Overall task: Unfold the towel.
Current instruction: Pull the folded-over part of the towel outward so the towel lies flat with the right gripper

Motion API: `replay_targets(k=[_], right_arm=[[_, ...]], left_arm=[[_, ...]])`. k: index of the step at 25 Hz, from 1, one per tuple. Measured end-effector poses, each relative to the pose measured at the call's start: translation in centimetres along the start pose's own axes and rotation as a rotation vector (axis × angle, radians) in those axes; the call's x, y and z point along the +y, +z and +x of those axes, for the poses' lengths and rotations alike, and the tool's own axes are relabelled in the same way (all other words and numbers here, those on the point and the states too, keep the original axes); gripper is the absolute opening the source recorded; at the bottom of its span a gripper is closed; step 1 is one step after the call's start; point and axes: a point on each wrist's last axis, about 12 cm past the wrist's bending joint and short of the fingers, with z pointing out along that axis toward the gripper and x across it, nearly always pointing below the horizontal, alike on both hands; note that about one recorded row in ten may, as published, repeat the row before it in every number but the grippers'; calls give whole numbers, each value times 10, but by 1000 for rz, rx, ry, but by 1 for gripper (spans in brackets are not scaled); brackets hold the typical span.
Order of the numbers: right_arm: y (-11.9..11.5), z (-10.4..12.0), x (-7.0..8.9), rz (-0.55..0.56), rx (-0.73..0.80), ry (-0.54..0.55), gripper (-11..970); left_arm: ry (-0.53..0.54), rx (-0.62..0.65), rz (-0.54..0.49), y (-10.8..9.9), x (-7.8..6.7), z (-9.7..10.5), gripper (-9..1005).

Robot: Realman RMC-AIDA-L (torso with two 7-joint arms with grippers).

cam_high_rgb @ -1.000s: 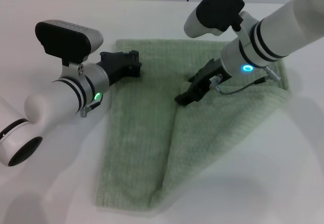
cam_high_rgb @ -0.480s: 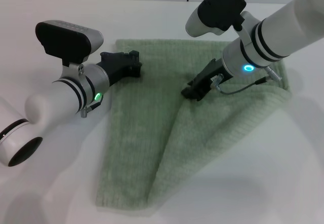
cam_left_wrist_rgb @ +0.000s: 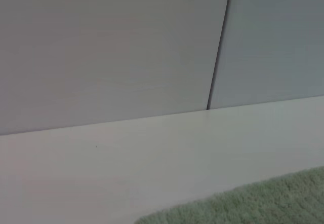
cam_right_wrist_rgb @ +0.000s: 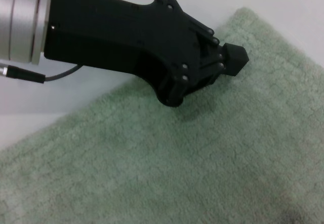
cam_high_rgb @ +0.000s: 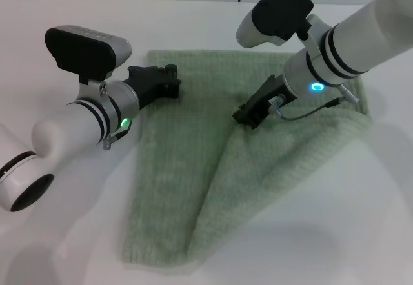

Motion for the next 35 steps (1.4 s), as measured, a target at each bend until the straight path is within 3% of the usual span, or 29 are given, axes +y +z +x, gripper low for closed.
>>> replay_targets(k=[11, 27, 35], right_arm=[[0, 0, 0, 1, 1, -4, 39], [-9, -6, 6, -24, -2, -28, 39], [-24, -8, 7, 19, -9, -40, 42]], left_arm=[[-1, -1, -3, 0, 1, 0, -2], [3, 3, -6, -2, 3, 2, -1], [8, 10, -6, -2, 3, 3, -2]])
